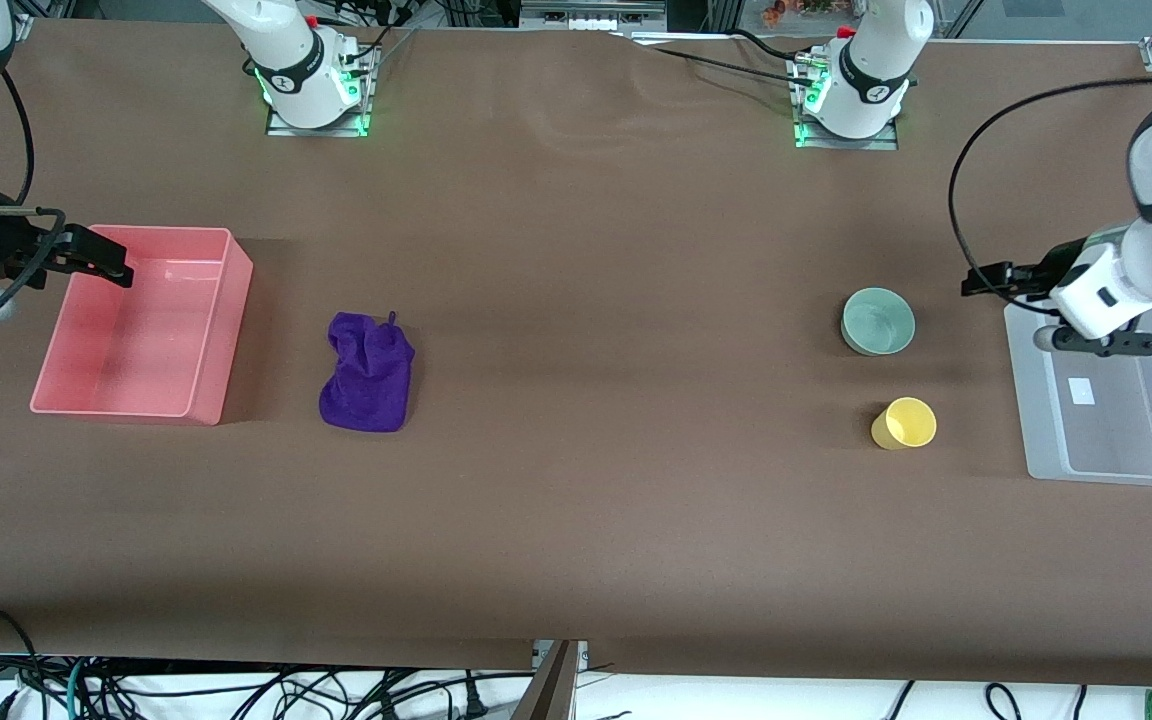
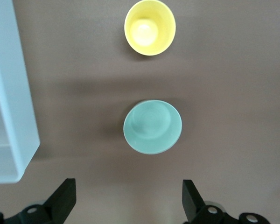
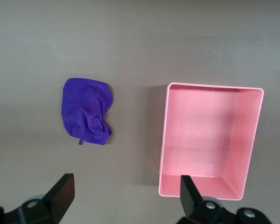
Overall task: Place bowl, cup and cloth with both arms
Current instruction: 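Lower the left gripper onto the mint-green bowl rim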
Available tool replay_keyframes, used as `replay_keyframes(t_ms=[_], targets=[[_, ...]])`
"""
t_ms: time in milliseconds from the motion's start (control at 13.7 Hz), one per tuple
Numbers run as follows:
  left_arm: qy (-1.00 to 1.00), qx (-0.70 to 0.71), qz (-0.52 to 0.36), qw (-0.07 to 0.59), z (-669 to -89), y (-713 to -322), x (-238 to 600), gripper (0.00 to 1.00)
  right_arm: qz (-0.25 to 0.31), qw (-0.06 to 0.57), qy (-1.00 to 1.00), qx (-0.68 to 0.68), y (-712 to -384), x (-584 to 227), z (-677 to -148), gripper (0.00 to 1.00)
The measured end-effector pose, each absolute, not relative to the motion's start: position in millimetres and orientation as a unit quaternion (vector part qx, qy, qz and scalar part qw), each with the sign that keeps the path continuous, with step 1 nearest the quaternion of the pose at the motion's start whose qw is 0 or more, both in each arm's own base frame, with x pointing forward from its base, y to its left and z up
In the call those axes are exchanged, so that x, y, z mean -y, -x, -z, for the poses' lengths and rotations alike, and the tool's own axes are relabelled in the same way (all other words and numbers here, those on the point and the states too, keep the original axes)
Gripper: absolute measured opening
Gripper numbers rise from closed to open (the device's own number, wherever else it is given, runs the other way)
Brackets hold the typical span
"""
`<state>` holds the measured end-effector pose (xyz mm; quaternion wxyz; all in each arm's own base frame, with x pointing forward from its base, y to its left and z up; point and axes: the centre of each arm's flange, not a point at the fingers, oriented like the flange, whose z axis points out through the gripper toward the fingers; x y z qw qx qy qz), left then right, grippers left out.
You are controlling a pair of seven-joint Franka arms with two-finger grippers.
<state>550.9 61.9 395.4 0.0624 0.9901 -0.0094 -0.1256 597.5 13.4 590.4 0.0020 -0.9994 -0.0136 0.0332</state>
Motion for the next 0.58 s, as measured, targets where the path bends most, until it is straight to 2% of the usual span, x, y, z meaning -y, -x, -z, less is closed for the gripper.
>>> replay_keyframes(t_ms=[364, 583], targets=[[-0.995, 0.021, 0.080, 0.061, -290.6, -526.4, -71.1, 1.00, -0.034, 0.002, 0.999, 0.013, -597.4, -13.1, -590.3, 1.00], [-0.994, 0.027, 0.084, 0.061, -252.5, -513.9, -69.1, 1.00, -0.036, 0.002, 0.999, 0.013, -598.1, -12.5, -588.2, 1.00]])
